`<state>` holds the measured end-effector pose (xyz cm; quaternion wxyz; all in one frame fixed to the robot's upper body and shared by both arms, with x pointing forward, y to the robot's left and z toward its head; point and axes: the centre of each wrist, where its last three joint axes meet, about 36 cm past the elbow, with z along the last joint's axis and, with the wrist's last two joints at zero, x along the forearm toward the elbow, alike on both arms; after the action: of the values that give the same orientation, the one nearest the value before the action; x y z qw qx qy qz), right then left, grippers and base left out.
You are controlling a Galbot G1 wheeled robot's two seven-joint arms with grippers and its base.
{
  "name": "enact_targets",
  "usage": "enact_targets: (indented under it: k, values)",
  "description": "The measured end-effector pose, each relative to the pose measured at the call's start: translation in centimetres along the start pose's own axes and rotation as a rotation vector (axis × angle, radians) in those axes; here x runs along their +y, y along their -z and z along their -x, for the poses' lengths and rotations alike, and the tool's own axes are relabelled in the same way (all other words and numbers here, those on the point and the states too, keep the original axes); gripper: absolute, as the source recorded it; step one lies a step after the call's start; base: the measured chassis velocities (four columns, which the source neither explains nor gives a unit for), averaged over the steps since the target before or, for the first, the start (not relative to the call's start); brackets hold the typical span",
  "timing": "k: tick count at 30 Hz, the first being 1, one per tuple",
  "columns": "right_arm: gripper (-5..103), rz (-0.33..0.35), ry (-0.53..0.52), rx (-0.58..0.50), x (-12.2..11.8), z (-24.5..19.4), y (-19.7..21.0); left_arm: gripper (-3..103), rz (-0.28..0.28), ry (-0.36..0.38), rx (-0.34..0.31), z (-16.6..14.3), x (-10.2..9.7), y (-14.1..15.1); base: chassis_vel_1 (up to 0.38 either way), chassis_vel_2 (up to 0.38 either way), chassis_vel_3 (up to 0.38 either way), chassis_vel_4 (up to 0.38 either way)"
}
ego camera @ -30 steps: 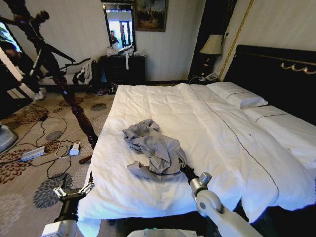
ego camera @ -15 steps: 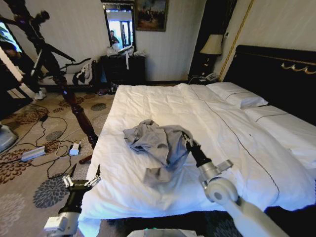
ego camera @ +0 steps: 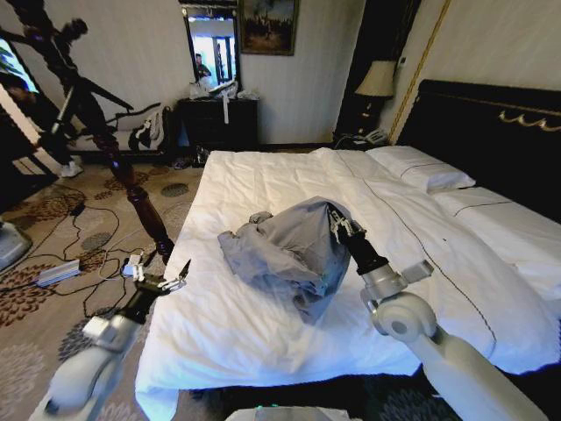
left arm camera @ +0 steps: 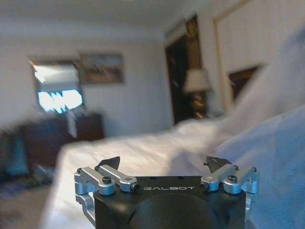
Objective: Pick up the clothes from the bed and hang them on the clothes hanger.
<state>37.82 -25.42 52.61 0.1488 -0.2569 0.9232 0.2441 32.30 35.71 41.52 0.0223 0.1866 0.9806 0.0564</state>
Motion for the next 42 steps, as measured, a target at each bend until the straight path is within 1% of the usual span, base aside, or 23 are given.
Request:
enact_targets:
  k: [3, 6, 10, 11, 12, 13, 14, 16, 17, 19, 21, 24, 29, 30, 31, 33, 34, 35, 36, 38, 39, 40, 42]
  values:
    - [0, 0.004, -0.002, 0.004, -0.2, 0.1, -0.3, 100, -0.017, -0.037, 0.036, 0.6, -1.4, -2.2, 0.000, 0.000, 0.000, 0.000]
    - [0, 0.012, -0.010, 0.004, -0.6, 0.5, -0.9, 100, -0.015, -0.098, 0.093, 1.2, -4.7, -6.5, 0.000, 0.000, 0.000, 0.000]
    - [0, -0.014, -0.066, 0.036, -1.2, 0.4, -1.5, 100, -0.002, -0.128, 0.120, 1.1, -6.7, -8.4, 0.000, 0.000, 0.000, 0.000]
    - [0, -0.042, -0.126, 0.077, -1.5, 0.4, -1.8, 100, 0.006, -0.131, 0.126, 0.9, -7.1, -8.8, 0.000, 0.000, 0.000, 0.000]
    - [0, -0.114, -0.305, 0.193, -2.6, 0.1, -2.9, 100, 0.016, -0.131, 0.137, 0.4, -7.5, -9.4, 0.000, 0.000, 0.000, 0.000]
    - [0, -0.114, -0.305, 0.193, -2.6, 0.1, -2.9, 100, 0.016, -0.131, 0.137, 0.4, -7.5, -9.4, 0.000, 0.000, 0.000, 0.000]
    - [-3, -0.154, -0.433, 0.273, -3.4, 0.0, -3.8, 100, 0.017, -0.124, 0.141, 0.0, -7.6, -9.6, 0.000, 0.000, 0.000, 0.000]
    - [2, -0.208, -0.671, 0.405, -5.6, 0.1, -5.3, 100, 0.022, -0.104, 0.139, -0.8, -7.4, -9.4, 0.000, 0.000, 0.000, 0.000]
    - [13, -0.230, -0.839, 0.472, -7.5, 0.4, -6.6, 100, 0.027, -0.087, 0.131, -1.4, -7.2, -9.0, 0.000, 0.000, 0.000, 0.000]
    - [13, -0.247, -0.921, 0.490, -8.5, 0.6, -7.4, 100, 0.029, -0.078, 0.127, -1.8, -7.1, -8.8, 0.000, 0.000, 0.000, 0.000]
    - [24, -0.316, -1.052, 0.471, -11.2, 0.4, -9.3, 100, 0.031, -0.056, 0.117, -2.8, -6.9, -8.1, 0.000, 0.000, 0.000, 0.000]
    - [29, -0.362, -1.041, 0.387, -12.9, -0.4, -9.6, 100, 0.034, -0.043, 0.111, -3.8, -7.0, -7.7, 0.000, 0.000, 0.000, 0.000]
    - [56, -0.223, -0.613, 0.171, -9.9, -4.5, -7.4, 100, 0.051, -0.024, 0.113, -5.5, -7.5, -7.6, 0.000, 0.000, 0.000, 0.000]
    - [56, -0.223, -0.613, 0.171, -9.9, -4.5, -7.4, 100, 0.051, -0.024, 0.113, -5.5, -7.5, -7.6, 0.000, 0.000, 0.000, 0.000]
    - [61, -0.213, -0.464, 0.125, -9.3, -5.7, -7.4, 100, 0.051, -0.022, 0.114, -5.7, -7.7, -7.6, 0.000, 0.000, 0.000, 0.000]
    - [67, -0.279, -0.275, 0.087, -8.8, -7.1, -7.5, 100, 0.051, -0.016, 0.112, -5.9, -8.2, -7.6, 0.000, 0.000, 0.000, 0.000]
    - [72, -0.314, -0.258, 0.095, -8.8, -7.5, -7.7, 100, 0.052, -0.015, 0.113, -6.0, -8.4, -7.6, 0.000, 0.000, 0.000, 0.000]
    - [72, -0.314, -0.258, 0.095, -8.8, -7.5, -7.7, 100, 0.052, -0.015, 0.113, -6.0, -8.4, -7.6, 0.000, 0.000, 0.000, 0.000]
    - [78, -0.381, -0.303, 0.129, -8.9, -7.8, -7.8, 100, 0.053, -0.013, 0.112, -6.2, -8.7, -7.5, 0.000, 0.000, 0.000, 0.000]
    - [83, -0.478, -0.538, 0.234, -9.0, -8.0, -7.6, 100, 0.056, -0.013, 0.114, -6.6, -9.0, -7.4, 0.000, 0.000, 0.000, 0.000]
    - [88, -0.458, -0.698, 0.295, -8.8, -7.9, -7.3, 100, 0.060, -0.013, 0.116, -6.9, -9.2, -7.3, 0.000, 0.000, 0.000, 0.000]
    - [88, -0.458, -0.698, 0.295, -8.8, -7.9, -7.3, 100, 0.060, -0.013, 0.116, -6.9, -9.2, -7.3, 0.000, 0.000, 0.000, 0.000]
    - [97, -0.293, -0.923, 0.354, -8.0, -7.0, -5.5, 100, 0.070, -0.009, 0.119, -7.6, -9.2, -7.3, 0.000, 0.000, 0.000, 0.000]
